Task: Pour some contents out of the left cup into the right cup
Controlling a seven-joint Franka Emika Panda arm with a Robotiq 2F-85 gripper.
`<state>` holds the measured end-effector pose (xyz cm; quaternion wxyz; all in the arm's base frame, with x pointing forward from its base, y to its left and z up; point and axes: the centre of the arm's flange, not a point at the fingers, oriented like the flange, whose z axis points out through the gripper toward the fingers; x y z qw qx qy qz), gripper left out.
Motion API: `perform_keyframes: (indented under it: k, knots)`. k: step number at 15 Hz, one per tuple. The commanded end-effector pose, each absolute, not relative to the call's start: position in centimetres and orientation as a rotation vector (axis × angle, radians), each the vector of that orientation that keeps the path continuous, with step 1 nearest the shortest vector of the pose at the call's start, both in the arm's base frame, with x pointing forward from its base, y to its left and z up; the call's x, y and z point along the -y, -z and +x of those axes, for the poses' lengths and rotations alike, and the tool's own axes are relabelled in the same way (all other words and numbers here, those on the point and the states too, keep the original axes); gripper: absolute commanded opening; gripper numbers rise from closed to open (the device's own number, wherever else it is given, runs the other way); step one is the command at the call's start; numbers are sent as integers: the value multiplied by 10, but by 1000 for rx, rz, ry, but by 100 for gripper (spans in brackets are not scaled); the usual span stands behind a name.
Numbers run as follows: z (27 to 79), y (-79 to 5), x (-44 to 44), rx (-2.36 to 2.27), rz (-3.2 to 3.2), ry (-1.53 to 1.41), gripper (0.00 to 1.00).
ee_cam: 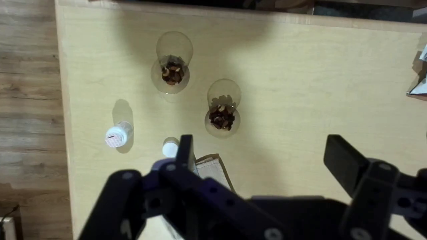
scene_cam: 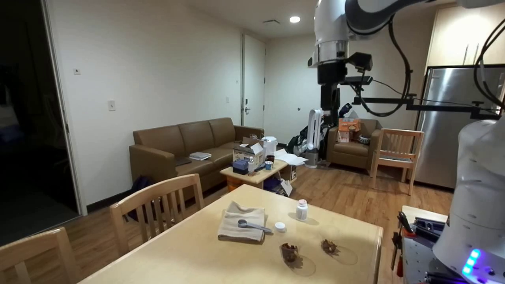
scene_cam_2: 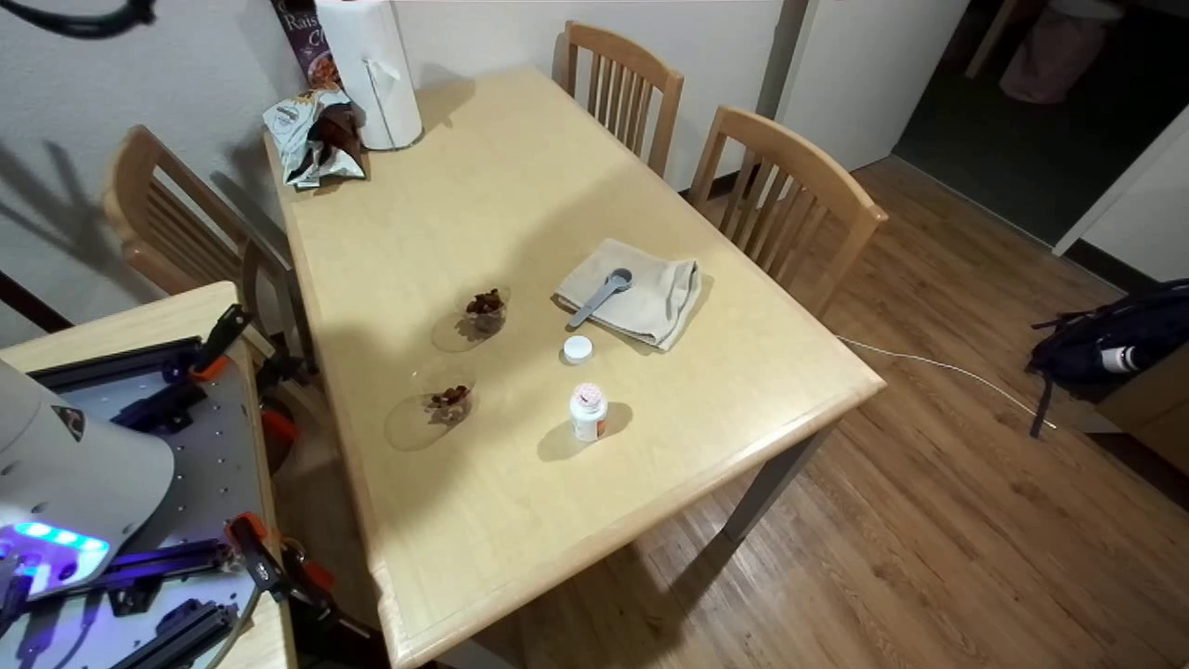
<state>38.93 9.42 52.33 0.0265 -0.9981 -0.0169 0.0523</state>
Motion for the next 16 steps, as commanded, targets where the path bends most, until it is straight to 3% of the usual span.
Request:
perform_keyframes:
  k: [1,9,16]
  knots:
    - [419,-476,-83,199,-2964,-190,100]
    - [462,-376,-63,473,-2886,-420,100]
    - [457,-364,-67,449,-2868,-472,100]
